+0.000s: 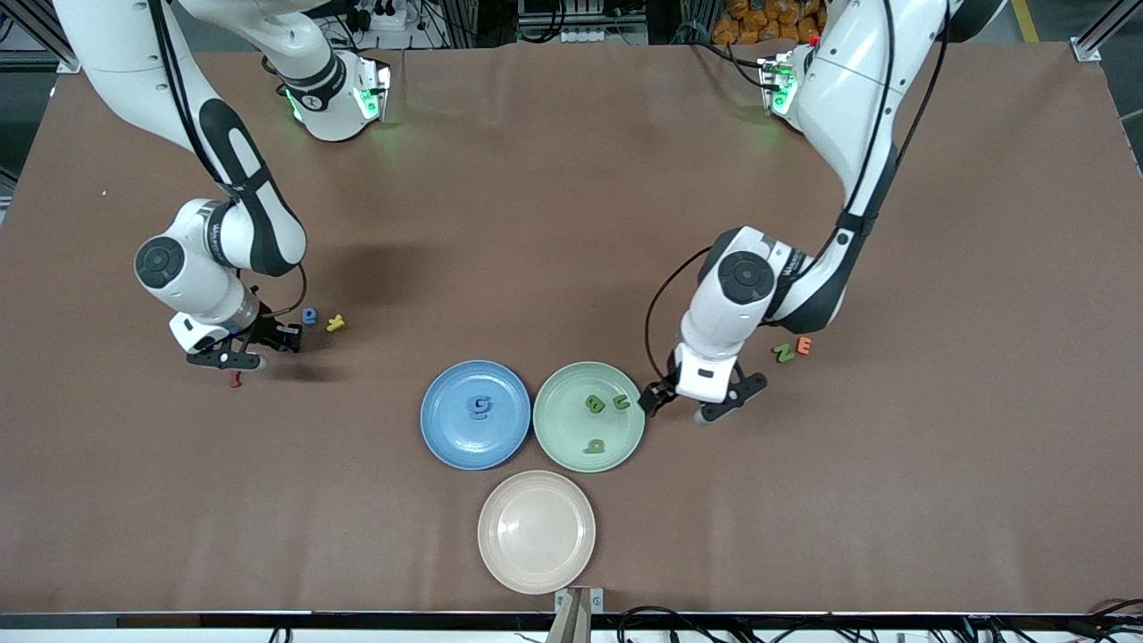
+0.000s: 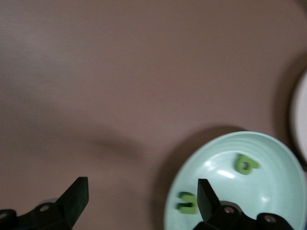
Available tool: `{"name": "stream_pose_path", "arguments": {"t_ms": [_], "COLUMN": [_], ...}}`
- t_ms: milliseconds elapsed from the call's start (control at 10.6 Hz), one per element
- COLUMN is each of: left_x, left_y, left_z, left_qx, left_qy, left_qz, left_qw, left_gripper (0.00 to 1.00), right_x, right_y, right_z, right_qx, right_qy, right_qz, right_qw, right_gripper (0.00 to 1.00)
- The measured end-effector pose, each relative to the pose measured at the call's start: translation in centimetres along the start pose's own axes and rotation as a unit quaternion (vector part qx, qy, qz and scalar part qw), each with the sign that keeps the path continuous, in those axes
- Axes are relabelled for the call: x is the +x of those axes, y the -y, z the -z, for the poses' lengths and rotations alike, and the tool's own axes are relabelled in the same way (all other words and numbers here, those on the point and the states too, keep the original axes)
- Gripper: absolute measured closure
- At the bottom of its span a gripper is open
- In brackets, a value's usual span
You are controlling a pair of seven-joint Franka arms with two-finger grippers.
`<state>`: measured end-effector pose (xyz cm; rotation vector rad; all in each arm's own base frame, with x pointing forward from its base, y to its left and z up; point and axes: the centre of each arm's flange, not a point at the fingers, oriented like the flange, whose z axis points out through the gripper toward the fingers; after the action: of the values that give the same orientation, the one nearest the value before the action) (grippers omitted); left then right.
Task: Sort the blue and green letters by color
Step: 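Carry the green B onto the green plate with the left gripper and release, then carry the blue X onto the blue plate with the right gripper and release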
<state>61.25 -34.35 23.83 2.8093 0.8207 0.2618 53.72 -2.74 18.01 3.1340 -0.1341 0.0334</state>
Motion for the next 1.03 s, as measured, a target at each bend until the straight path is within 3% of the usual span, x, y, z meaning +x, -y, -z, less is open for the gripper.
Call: {"name": "stream_pose_path", "arguments": {"t_ms": [188, 564, 1034], "left_x": [0.9, 4.2, 3.6], "left_y": [4.5, 11.7, 15.8], "left_z": [0.6, 0.4, -1.1], "left_qx": [0.029, 0.07, 0.096], "left_qy": [0.007, 0.012, 0.035], "left_qz": [0.006, -0.003, -0.041], "left_qw": [1.0, 0.997, 0.994], "left_gripper": [0.0, 0.0, 0.0], "right_x": [2.7, 6.2, 7.0], "right_y": [1.3, 7.0, 17.2], "right_z": [2.6, 7.0, 8.9], "right_qx": [0.013, 0.025, 0.037], "right_qy": [0.013, -0.011, -0.034], "right_qz": [0.002, -0.019, -0.049], "right_qw": [1.0, 0.999, 0.998], "right_gripper": [0.65, 0.65, 0.65]}}
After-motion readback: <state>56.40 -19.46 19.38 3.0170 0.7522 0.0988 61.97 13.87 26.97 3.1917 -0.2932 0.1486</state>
